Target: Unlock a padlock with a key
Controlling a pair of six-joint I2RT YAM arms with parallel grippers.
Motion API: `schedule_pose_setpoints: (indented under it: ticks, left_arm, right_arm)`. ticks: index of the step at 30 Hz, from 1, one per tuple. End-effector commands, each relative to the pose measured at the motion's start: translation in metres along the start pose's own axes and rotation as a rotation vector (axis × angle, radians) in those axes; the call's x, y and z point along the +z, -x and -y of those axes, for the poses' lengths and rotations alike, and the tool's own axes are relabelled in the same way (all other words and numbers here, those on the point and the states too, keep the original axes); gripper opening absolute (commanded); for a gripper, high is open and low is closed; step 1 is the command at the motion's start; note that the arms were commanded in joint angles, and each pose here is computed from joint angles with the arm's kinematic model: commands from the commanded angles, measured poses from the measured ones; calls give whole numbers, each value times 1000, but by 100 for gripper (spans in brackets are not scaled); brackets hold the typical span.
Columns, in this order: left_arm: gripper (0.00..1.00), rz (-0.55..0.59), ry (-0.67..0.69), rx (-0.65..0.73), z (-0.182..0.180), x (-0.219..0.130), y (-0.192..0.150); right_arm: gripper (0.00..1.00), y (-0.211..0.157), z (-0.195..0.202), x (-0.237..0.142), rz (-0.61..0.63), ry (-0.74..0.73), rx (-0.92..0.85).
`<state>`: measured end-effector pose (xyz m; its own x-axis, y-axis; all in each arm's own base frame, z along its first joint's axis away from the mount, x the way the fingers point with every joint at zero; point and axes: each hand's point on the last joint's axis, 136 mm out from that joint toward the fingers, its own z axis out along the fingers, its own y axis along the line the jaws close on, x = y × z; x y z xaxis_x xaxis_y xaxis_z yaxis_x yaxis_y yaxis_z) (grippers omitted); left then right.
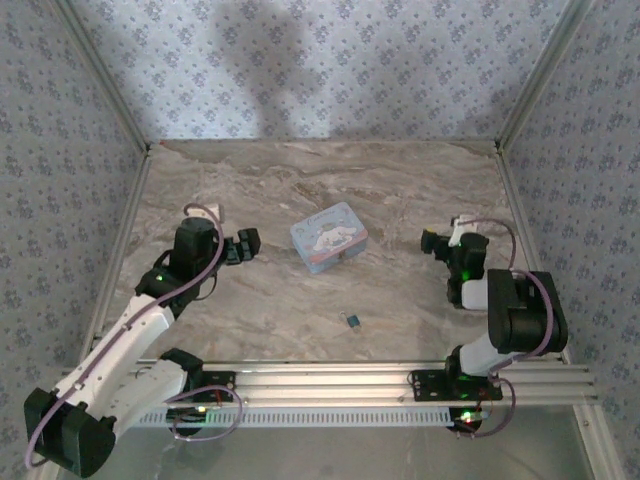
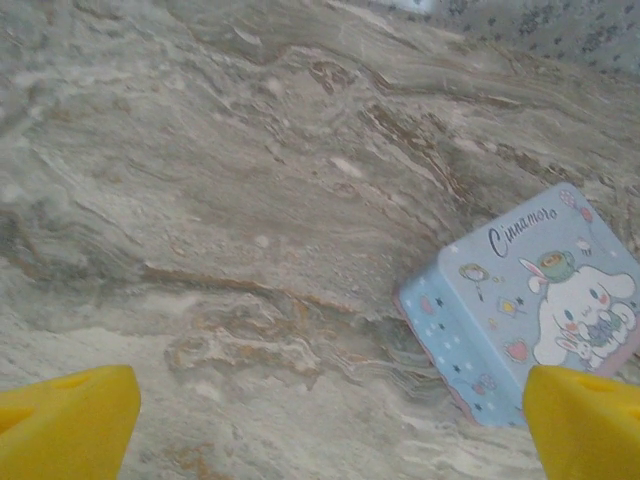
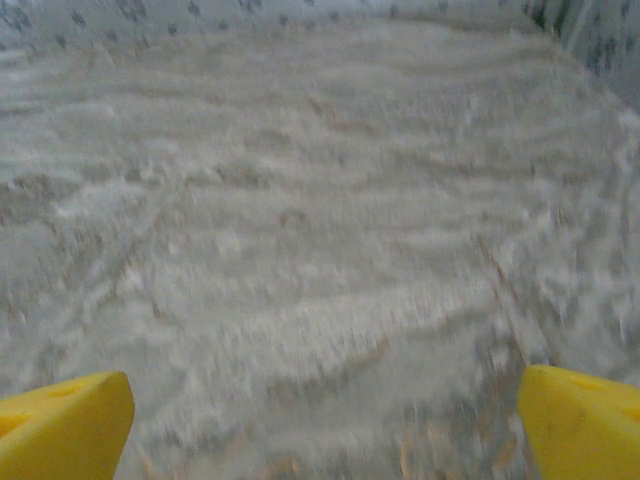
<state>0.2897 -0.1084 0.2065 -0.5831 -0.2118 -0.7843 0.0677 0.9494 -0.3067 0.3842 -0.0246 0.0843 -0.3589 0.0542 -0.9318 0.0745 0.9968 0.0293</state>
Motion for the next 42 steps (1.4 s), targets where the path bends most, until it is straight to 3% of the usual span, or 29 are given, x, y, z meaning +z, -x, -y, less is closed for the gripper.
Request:
schedule_pose_setpoints:
  ticks: [1,9,13,21,42]
  left_arm:
    - [98,48,51,51,-8,-7,16]
    - [98,185,168,123,-28,-5,43]
    - [98,261,289,155,-53,4,53]
    - [98,213,485,229,-106,43,43]
    - [98,287,381,305,-142,101,8]
  right_arm:
    - [100,1,-3,6,-30,-17,-50]
    - [100,2,-4,5,-26,-17,-58]
    - [100,2,-3,5,-26,-20,-58]
    - [100,2,-4,5,-26,-19,-58]
    - [100,2,-4,5,-25,-18,-58]
